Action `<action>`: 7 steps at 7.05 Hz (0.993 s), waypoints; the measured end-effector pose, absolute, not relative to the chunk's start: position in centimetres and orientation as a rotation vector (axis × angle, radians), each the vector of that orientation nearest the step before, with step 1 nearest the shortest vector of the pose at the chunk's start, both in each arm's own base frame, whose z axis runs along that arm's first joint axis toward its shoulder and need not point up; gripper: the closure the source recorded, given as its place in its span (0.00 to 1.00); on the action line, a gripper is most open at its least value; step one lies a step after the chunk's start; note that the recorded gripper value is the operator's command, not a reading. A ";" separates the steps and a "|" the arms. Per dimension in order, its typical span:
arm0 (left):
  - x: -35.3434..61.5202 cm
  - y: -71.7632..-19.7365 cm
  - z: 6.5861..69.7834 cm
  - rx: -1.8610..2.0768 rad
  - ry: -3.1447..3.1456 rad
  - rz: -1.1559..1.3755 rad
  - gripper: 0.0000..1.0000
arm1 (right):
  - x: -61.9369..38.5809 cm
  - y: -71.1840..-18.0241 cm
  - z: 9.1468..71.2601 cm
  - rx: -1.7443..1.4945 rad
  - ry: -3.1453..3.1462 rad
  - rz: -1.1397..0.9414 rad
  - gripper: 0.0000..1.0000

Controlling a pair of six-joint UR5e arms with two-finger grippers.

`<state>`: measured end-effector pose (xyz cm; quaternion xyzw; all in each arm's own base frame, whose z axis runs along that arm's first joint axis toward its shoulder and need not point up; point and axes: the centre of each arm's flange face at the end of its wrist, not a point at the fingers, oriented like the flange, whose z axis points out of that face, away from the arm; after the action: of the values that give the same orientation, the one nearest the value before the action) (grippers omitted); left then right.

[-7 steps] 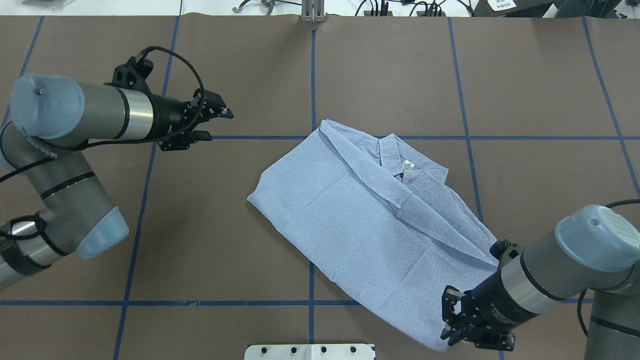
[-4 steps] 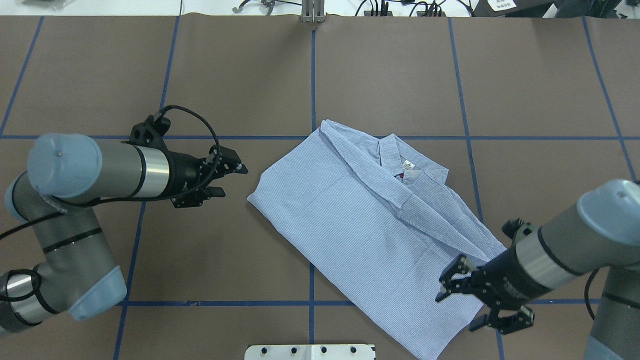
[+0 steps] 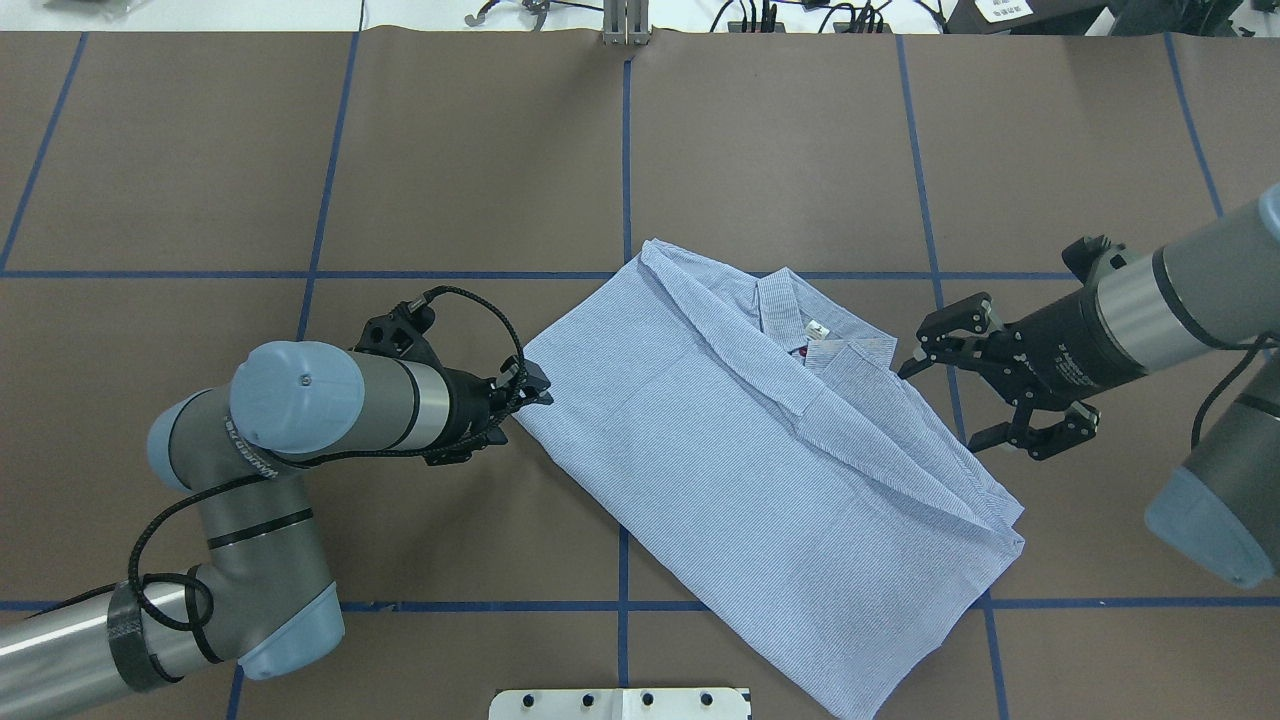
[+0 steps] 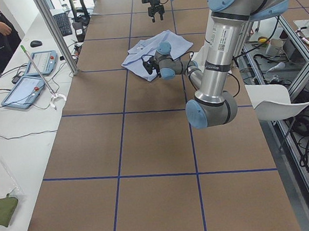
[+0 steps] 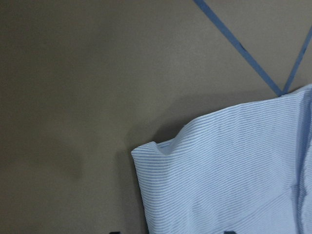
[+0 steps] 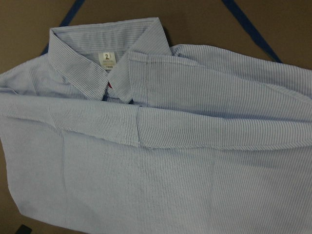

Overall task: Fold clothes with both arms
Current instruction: 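Grasp the shirt edge nearest the left gripper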

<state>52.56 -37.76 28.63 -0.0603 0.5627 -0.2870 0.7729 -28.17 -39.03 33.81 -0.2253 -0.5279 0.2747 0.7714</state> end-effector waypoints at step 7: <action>53.9 -38.7 29.7 -0.092 1.178 -0.644 0.70 | -28.9 -42.3 34.9 -0.424 -1.135 0.642 0.00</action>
<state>53.91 -38.69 29.66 -0.0424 0.5457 -0.2982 0.7820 -28.86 -42.31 34.93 -0.1959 -0.5241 0.2966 0.7739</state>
